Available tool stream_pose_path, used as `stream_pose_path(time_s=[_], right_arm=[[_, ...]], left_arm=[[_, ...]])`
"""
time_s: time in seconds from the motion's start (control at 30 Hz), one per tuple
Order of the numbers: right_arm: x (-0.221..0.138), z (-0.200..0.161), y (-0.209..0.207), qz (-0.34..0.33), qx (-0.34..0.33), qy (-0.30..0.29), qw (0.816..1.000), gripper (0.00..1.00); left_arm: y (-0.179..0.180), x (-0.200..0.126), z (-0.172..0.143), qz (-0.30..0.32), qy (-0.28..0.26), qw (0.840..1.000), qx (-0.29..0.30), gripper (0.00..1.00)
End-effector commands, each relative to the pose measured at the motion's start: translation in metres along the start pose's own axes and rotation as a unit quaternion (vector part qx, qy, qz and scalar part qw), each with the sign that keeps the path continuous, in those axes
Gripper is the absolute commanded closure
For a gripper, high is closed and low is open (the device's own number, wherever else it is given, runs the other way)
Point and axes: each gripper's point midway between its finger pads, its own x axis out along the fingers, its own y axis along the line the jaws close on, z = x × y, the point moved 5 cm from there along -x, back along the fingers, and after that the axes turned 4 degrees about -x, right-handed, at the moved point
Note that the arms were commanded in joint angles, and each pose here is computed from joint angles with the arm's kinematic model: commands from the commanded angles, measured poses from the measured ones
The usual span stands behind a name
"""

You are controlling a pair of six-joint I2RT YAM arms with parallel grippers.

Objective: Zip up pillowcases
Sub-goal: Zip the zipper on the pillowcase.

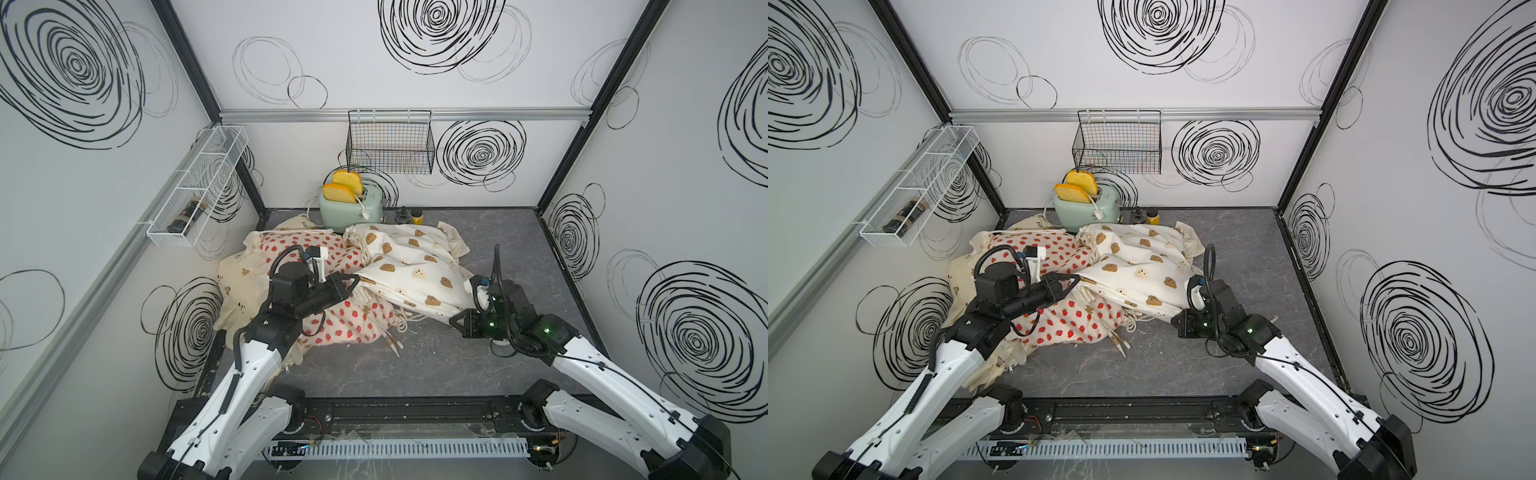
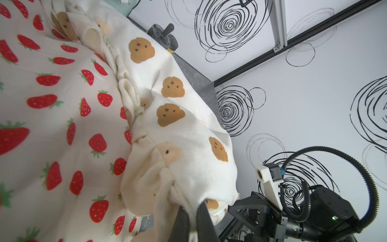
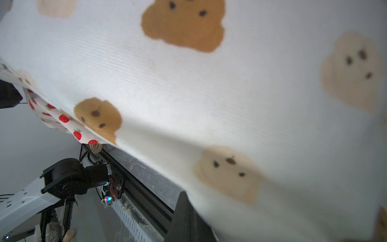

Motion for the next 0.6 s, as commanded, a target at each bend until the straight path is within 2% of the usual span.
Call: stream_pose_path(time_s=[0.0,0.57], right_arm=[[-0.008,-0.026,-0.042,-0.111,0.045,0.044,0.992,1.00],[-0.024,-0.024,-0.058,-0.140,0.080,0.033,0.986,1.00]], left_arm=[[-0.018,-0.019,0.047,-0.005,-0.111,0.993,0.039,1.00],[0.001,-0.033,0.069,0.010,-0.136,0.990,0.032,1.00]])
